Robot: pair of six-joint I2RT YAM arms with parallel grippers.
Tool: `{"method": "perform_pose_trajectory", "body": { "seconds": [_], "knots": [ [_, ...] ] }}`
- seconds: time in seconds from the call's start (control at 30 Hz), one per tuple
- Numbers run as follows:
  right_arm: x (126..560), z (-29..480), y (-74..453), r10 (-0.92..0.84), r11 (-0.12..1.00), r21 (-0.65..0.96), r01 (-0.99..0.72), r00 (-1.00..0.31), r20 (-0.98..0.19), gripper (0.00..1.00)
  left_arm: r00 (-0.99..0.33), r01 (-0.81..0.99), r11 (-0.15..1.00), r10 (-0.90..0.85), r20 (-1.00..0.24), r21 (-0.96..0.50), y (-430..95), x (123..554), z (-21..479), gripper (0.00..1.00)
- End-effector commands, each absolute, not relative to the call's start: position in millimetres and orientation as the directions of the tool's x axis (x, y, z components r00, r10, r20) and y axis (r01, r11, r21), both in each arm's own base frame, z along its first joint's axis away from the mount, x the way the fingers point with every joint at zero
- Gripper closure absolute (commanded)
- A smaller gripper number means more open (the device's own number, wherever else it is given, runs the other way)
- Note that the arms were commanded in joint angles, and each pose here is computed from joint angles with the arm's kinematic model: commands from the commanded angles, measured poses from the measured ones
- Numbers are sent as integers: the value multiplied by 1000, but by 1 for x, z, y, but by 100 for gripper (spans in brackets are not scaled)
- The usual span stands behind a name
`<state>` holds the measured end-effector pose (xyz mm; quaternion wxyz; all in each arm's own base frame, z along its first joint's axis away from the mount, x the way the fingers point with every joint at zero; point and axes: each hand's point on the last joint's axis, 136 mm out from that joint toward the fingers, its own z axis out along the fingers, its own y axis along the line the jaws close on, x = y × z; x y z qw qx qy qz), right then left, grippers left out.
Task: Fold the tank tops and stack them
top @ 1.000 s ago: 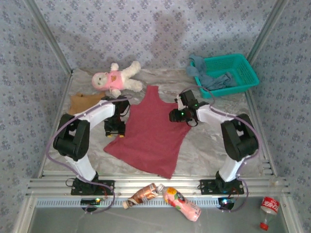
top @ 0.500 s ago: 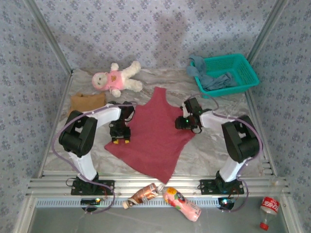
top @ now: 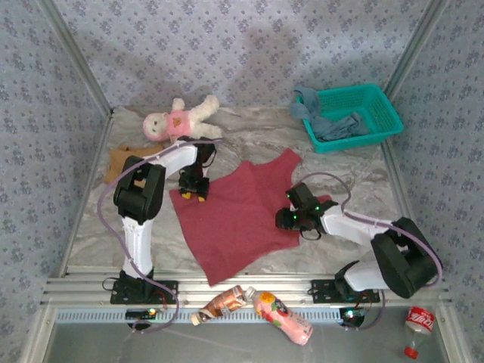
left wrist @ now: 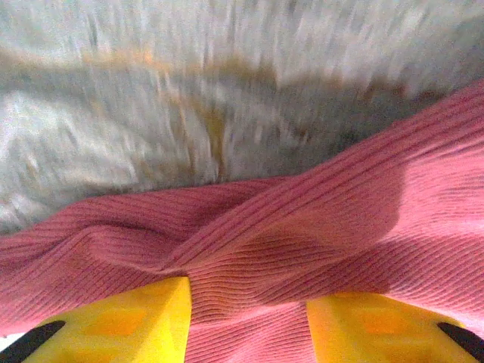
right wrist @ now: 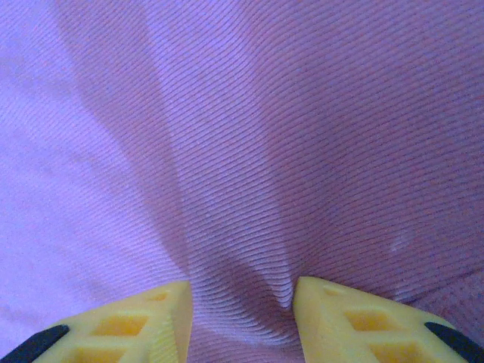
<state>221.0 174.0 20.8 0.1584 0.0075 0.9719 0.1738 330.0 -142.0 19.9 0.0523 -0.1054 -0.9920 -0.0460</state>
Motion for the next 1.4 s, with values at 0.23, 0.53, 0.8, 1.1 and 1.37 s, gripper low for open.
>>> {"method": "perform_pose_trajectory", "body": {
  "seconds": [0.23,0.53,0.8,1.1,1.37],
  "knots": [
    [142,20,132,186,964,216,156,-975,-126,56,-904,427,904,427,13,10,-191,360,21,54],
    [273,118,175,-43,925,301,-233,-849,-526,48,-930,352,936,350,-108,5,-175,377,88,52],
    [390,104,200,-244,878,206,-432,-774,-585,45,-986,82,995,74,-150,-49,-127,391,90,52],
    [440,58,212,-336,840,226,-493,-800,-497,46,-990,-29,978,-56,-126,-208,-128,405,57,53],
    [458,40,224,-330,824,276,-494,-816,-474,48,-991,-16,978,-43,-125,-207,-125,407,30,57]
  ]
}}
